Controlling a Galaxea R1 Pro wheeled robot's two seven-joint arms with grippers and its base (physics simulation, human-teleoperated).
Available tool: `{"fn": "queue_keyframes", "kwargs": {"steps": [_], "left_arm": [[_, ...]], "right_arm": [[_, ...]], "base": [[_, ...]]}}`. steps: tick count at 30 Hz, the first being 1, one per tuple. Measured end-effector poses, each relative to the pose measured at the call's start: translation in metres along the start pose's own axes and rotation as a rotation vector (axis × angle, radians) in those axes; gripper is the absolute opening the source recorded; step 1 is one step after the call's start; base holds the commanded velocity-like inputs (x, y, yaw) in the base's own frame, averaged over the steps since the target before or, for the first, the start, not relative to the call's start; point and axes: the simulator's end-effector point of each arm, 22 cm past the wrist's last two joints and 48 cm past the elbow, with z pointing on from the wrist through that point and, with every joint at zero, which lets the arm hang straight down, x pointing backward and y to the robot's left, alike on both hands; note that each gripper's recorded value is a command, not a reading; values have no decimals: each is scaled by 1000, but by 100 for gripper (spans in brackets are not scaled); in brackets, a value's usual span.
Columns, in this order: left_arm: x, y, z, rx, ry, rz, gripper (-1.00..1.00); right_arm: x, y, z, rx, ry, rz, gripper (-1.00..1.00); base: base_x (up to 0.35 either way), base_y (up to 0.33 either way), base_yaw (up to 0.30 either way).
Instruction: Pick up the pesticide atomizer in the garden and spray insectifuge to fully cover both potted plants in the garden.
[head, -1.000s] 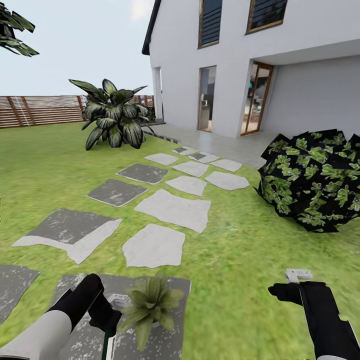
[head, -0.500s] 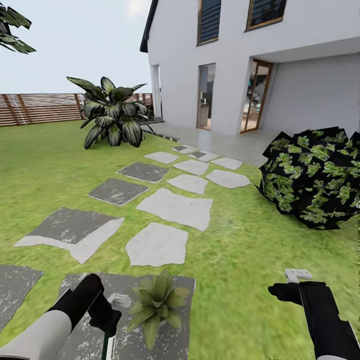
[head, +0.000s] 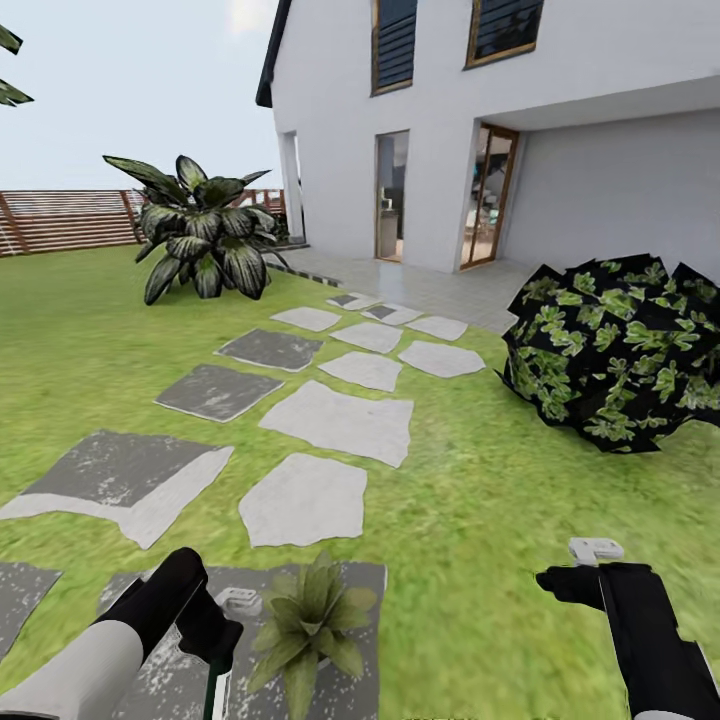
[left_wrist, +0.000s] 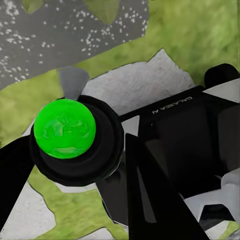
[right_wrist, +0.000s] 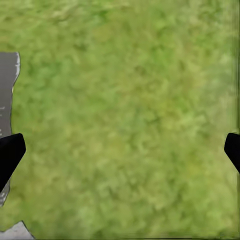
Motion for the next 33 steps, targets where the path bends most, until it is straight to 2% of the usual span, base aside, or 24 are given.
{"fn": "queue_keyframes", "kwargs": {"steps": [4, 12, 24, 28, 33], "left_arm": [[0, 0, 0, 0, 1, -1, -100], [1, 1, 0, -2, 1, -1, -100], [3, 6, 23, 0, 7, -2, -100], [11, 8, 35, 2, 22, -5, -100], [20, 7, 42, 7, 37, -10, -100]], "right_arm": [[0, 1, 0, -1, 0, 0, 100], [0, 0, 0, -1, 0, 0, 100], [11, 2, 17, 0, -1, 0, 100], [15, 2, 23, 0, -1, -1, 100], [16, 2, 24, 1, 0, 0, 100]], "base": [[1, 1, -218], [0, 0, -18], [0, 0, 0], [0, 0, 0], [0, 0, 0]]}}
